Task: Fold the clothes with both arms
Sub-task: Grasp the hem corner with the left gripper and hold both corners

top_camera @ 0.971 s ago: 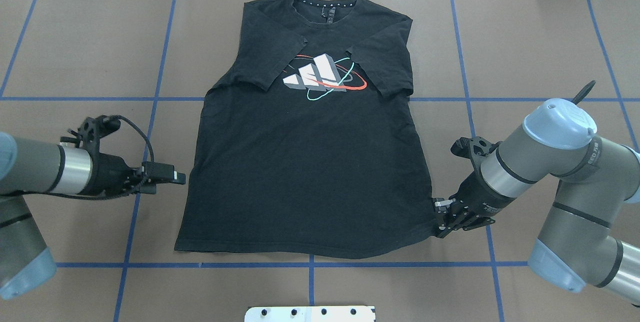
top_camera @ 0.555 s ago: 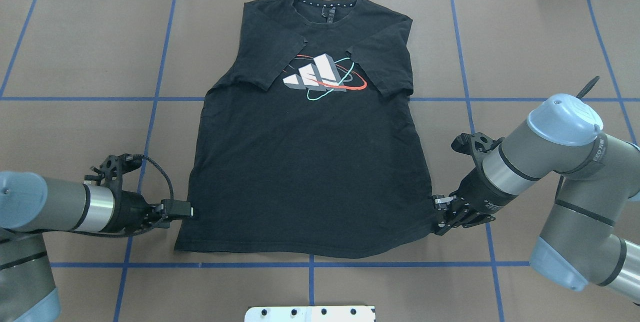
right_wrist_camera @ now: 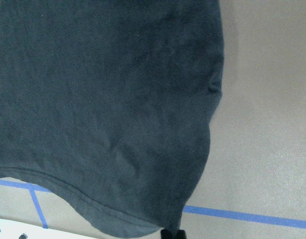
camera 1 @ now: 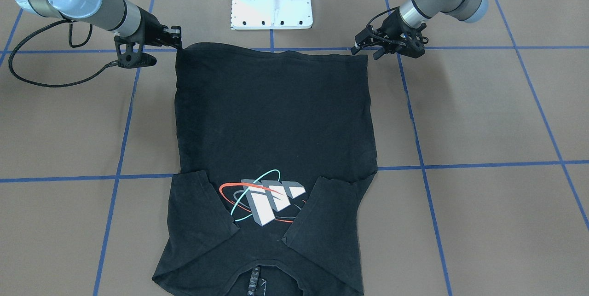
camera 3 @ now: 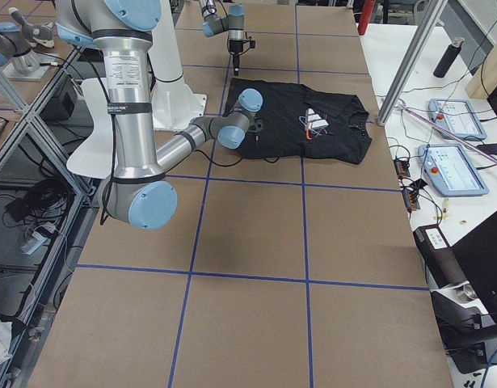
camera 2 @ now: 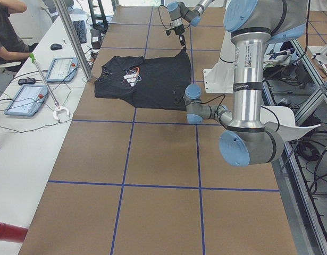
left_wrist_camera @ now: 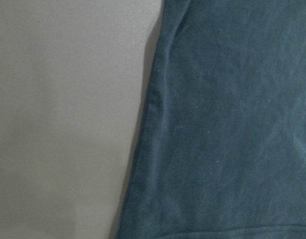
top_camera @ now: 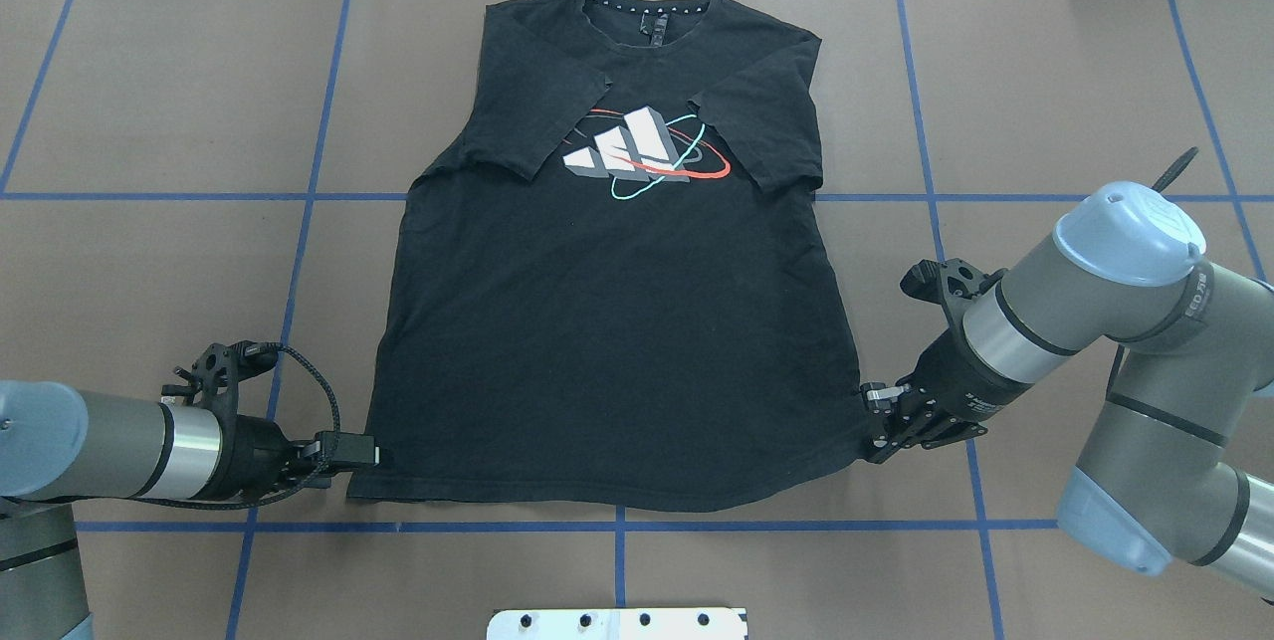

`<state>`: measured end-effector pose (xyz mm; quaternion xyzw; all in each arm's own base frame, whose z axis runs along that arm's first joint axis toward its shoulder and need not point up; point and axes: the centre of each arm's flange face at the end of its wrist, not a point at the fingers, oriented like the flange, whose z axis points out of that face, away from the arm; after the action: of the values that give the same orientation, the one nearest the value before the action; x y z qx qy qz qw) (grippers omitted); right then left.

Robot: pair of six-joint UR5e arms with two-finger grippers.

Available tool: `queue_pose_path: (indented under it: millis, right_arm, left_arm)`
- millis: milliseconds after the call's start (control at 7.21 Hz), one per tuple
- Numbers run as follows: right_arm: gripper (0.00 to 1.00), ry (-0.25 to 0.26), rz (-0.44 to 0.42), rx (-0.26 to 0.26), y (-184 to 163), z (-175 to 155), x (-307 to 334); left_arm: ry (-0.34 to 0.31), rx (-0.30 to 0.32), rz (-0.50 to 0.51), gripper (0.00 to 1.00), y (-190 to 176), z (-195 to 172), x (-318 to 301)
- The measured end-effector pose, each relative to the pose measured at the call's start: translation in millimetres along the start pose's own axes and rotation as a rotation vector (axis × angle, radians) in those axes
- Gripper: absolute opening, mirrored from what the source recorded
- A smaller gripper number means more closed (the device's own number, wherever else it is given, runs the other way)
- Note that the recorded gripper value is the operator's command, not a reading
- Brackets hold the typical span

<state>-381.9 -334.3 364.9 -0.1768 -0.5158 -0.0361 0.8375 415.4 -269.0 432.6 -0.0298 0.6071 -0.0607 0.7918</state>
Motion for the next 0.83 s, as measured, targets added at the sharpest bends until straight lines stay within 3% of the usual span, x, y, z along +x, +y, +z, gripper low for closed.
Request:
queue_pose_path:
  millis: [139, 693, 832]
  right_arm:
    - [0.00, -0.001, 0.001, 0.003, -0.8, -1.3, 0.3]
    - [0.00, -0.005, -0.001, 0.009, -0.9, -5.6, 0.0]
    - [0.00, -0.006, 0.000, 0.010, -1.2, -6.1, 0.2]
  left_arm:
    - [0.001, -0.002, 0.000, 0.90, 1.3, 0.6, 0.5]
    - [-0.019, 0.000, -0.005, 0.89, 2.7, 5.7, 0.8]
    - [-0.023, 0.000, -0.005, 0.83, 3.1, 6.5, 0.8]
